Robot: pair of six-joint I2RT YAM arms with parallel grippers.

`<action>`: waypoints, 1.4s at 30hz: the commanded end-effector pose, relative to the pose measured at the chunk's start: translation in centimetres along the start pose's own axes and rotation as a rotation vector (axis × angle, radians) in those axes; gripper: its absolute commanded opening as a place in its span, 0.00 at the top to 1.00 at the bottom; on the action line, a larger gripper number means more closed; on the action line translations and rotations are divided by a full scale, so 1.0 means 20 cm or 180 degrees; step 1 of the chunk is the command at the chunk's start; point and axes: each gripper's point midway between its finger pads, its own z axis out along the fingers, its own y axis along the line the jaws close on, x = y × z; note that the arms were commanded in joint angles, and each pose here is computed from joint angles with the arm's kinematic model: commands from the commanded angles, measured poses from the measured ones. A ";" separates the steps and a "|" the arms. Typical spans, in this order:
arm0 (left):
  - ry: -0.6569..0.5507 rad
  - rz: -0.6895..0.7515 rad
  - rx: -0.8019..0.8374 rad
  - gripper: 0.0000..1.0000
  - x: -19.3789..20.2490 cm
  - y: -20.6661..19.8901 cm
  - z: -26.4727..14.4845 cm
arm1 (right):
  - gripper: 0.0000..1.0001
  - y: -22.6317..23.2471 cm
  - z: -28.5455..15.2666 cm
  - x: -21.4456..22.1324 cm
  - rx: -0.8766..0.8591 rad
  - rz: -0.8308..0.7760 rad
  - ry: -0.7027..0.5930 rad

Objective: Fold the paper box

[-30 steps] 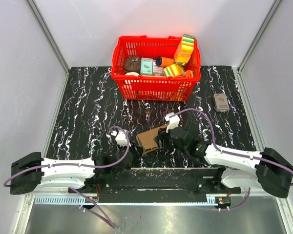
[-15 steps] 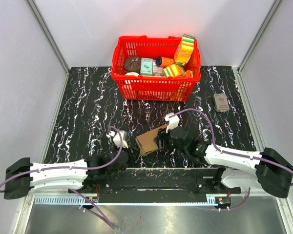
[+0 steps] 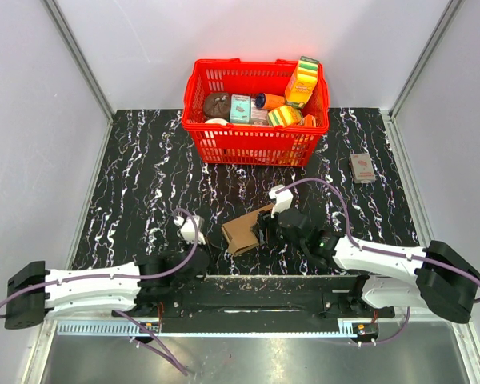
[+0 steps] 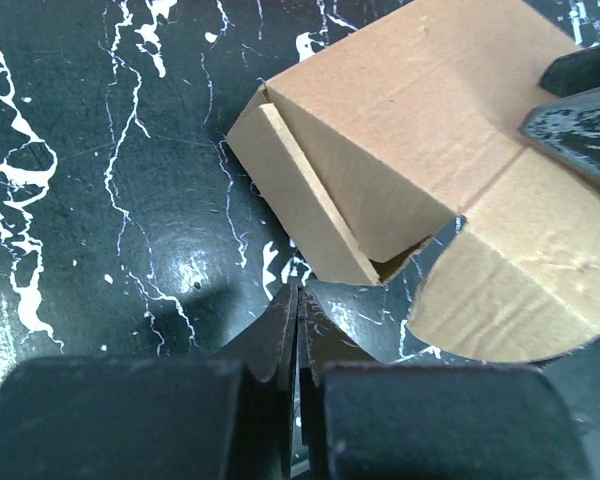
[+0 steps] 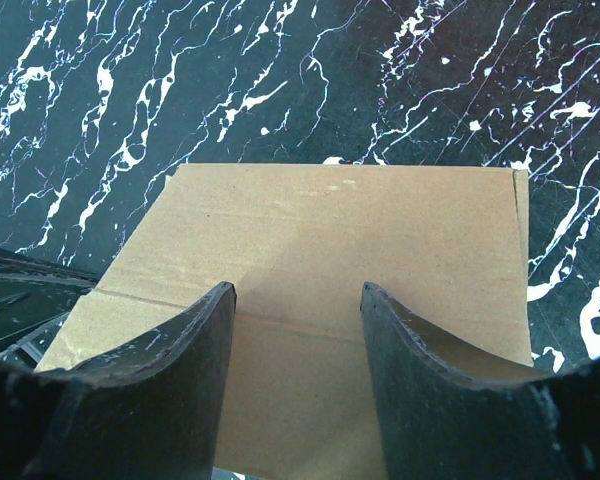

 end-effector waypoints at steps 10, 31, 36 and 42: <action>-0.0463 -0.0155 0.0281 1.00 -0.23 -0.10 0.08 | 0.41 0.01 -0.02 0.01 -0.0050 0.0033 0.0016; -0.0184 0.0009 0.0567 1.00 -0.18 -0.18 0.22 | 0.41 0.01 -0.02 0.03 -0.0070 0.0038 0.0041; -0.0168 0.0002 0.0562 1.00 -0.17 -0.17 0.22 | 0.41 0.01 -0.02 0.05 -0.0068 0.0032 0.0067; -0.0158 0.0025 0.0278 1.00 -0.18 -0.07 0.17 | 0.41 0.02 -0.02 0.05 -0.0097 0.0043 0.0075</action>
